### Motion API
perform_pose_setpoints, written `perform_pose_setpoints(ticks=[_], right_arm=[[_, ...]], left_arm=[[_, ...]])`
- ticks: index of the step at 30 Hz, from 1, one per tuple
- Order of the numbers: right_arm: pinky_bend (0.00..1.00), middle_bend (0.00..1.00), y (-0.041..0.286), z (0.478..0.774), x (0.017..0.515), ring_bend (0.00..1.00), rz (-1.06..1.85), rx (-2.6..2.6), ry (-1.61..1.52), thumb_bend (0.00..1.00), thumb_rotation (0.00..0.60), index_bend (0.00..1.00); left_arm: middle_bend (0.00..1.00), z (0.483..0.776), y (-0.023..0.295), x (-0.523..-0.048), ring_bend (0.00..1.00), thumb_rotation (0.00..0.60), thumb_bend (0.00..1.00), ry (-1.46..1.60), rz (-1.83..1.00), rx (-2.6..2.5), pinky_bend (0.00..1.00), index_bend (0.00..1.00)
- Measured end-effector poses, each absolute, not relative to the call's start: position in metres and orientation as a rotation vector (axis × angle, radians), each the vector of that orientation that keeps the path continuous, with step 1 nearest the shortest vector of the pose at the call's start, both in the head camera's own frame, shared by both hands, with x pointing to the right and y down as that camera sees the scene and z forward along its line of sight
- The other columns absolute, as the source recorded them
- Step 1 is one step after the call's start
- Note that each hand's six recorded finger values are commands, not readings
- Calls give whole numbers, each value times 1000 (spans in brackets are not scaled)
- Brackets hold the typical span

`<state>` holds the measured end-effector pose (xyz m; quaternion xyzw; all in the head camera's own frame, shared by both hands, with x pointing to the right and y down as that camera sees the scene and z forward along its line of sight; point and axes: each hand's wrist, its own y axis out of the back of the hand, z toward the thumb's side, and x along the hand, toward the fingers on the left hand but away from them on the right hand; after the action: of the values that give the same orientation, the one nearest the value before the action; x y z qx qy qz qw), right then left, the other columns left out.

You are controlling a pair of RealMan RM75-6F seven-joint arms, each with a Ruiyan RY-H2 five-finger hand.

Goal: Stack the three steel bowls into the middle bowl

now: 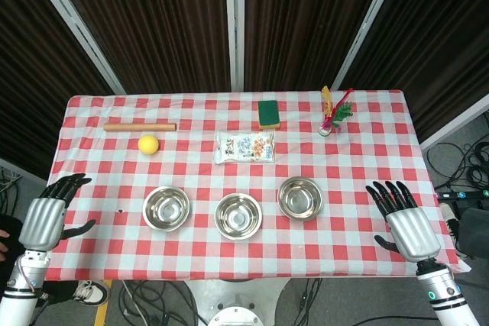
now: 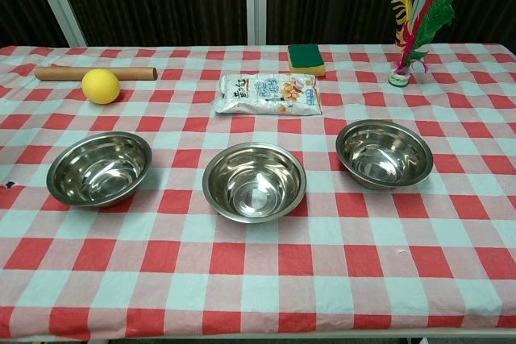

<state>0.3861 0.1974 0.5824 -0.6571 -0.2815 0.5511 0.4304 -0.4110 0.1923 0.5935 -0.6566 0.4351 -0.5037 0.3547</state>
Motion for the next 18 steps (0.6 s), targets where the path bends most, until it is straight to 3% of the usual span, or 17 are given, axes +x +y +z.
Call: perform_pose_setpoints(ticks=[10, 18], right_arm=[[0, 65, 196, 581, 384, 0, 1372, -1644, -706, 47, 600, 0], [45, 181, 183, 585, 366, 40, 1348, -1648, -655, 28, 600, 40]], left_arm=[[287, 592, 191, -410, 207, 600, 138, 1124, -1296, -1697, 281, 267], [287, 586, 189, -407, 207, 600, 137, 1122, -1272, -1693, 281, 267]])
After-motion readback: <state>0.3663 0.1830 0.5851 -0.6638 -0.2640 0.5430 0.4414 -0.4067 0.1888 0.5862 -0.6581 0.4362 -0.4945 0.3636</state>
